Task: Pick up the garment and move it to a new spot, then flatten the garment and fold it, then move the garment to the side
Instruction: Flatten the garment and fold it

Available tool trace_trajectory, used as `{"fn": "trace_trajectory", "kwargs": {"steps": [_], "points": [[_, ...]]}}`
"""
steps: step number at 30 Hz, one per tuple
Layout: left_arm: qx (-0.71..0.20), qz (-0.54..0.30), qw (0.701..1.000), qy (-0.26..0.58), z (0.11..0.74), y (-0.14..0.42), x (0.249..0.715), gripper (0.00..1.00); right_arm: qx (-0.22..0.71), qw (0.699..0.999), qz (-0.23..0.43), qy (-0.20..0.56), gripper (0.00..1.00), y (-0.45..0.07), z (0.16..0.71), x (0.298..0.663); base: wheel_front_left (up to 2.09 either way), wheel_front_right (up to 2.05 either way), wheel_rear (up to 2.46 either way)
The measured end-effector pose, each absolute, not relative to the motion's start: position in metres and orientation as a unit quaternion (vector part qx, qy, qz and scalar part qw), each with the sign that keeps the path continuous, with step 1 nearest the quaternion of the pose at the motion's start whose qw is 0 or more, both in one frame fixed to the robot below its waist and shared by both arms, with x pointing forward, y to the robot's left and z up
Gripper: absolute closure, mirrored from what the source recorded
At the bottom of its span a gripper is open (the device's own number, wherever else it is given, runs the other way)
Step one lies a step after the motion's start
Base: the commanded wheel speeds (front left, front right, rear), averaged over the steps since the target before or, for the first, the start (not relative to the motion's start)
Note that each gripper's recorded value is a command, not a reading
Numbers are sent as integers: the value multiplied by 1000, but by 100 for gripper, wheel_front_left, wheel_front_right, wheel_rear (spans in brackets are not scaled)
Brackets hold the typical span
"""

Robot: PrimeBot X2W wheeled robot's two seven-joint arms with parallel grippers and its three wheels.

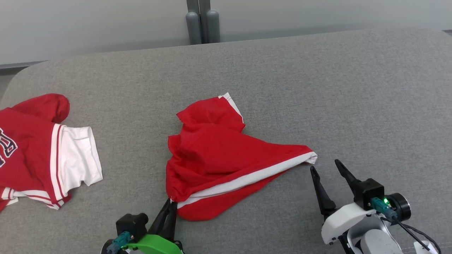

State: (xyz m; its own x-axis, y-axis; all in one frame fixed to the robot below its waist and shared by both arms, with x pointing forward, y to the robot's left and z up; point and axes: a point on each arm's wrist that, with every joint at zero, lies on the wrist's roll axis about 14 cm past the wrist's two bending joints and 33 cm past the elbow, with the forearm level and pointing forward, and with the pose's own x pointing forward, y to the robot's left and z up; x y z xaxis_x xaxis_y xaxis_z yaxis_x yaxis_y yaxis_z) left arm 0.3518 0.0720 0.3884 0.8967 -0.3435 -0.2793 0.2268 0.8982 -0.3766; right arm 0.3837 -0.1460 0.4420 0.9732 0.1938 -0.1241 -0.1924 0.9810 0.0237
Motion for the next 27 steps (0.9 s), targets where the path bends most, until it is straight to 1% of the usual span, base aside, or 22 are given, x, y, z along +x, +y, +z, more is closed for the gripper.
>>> {"fn": "trace_trajectory", "kwargs": {"steps": [9,15,16,18,20,21,27], "points": [[-158,-129,965,164,389,87,361,100,15,985,121,119,0,-128,408,390,0,0,0],[-157,-125,965,167,386,90,362,100,10,983,130,129,0,-121,401,400,0,0,0],[-157,-124,965,168,385,91,361,100,10,983,131,130,3,-120,400,401,0,0,0],[-157,-122,965,168,385,92,361,100,11,982,133,134,19,-119,397,401,0,0,0],[-157,-121,966,168,385,93,362,100,12,982,134,135,76,-118,396,402,0,0,0],[-157,-120,966,167,385,94,362,100,12,982,134,133,100,-118,397,403,0,0,0],[-155,-119,970,144,398,96,373,100,13,987,126,100,100,-122,416,414,0,0,0]]}}
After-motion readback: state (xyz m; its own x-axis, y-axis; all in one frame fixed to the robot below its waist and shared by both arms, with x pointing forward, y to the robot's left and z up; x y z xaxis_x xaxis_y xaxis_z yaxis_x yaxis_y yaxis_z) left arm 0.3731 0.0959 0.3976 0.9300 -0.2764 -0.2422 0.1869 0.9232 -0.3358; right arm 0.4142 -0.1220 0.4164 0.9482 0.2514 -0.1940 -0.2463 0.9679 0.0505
